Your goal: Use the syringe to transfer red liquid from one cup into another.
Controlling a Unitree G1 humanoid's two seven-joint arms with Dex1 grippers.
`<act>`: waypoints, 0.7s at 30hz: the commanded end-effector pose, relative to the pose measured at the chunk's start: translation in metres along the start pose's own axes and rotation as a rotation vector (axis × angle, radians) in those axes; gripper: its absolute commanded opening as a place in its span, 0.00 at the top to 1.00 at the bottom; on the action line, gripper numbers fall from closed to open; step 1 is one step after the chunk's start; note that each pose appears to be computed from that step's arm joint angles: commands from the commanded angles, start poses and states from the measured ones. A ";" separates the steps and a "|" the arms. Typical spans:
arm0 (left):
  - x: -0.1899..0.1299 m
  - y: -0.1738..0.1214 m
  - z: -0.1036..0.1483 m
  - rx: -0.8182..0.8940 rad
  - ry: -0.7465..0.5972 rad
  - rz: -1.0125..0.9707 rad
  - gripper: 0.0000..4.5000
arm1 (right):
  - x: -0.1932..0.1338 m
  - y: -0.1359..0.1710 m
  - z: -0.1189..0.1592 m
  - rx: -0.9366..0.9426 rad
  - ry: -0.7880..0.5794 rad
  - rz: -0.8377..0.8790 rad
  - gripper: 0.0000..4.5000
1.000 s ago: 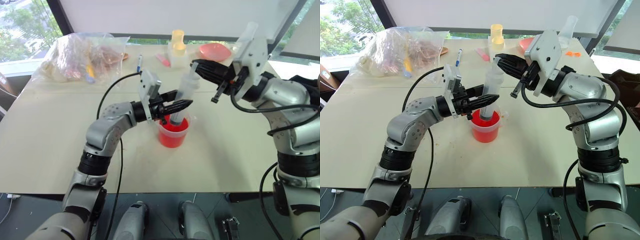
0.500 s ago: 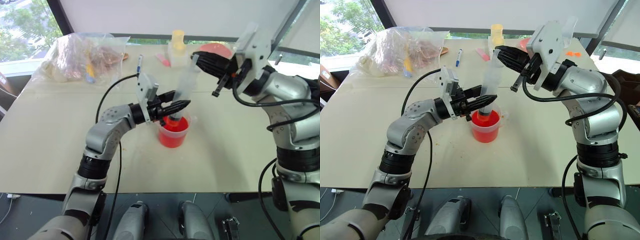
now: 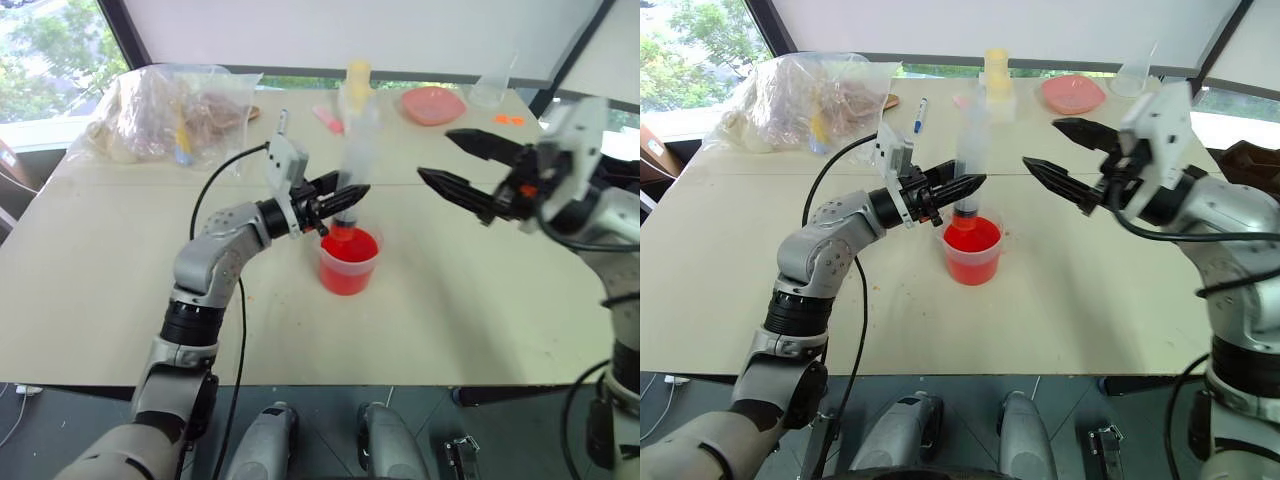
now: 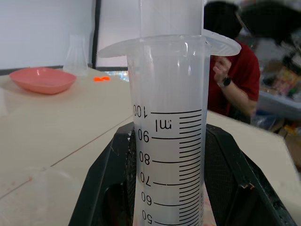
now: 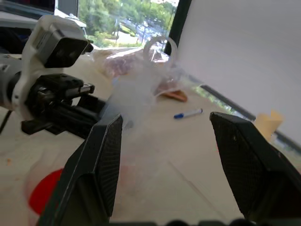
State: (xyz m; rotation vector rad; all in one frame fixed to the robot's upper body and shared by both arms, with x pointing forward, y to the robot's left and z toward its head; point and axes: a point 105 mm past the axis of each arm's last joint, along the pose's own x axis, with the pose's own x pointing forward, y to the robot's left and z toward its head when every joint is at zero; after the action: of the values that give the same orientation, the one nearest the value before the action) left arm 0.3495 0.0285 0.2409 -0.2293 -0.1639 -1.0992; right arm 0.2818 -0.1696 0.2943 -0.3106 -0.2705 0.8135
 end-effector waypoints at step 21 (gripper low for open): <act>0.030 0.066 0.060 0.391 -0.045 0.087 0.68 | 0.072 -0.069 0.032 -0.343 -0.233 -0.205 0.31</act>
State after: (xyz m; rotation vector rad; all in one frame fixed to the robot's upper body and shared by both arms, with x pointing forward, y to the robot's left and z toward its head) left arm 0.4252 0.0531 0.2740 0.0333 -0.3016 -0.9427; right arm 0.3685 -0.1579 0.3392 -0.4584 -0.5658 0.6152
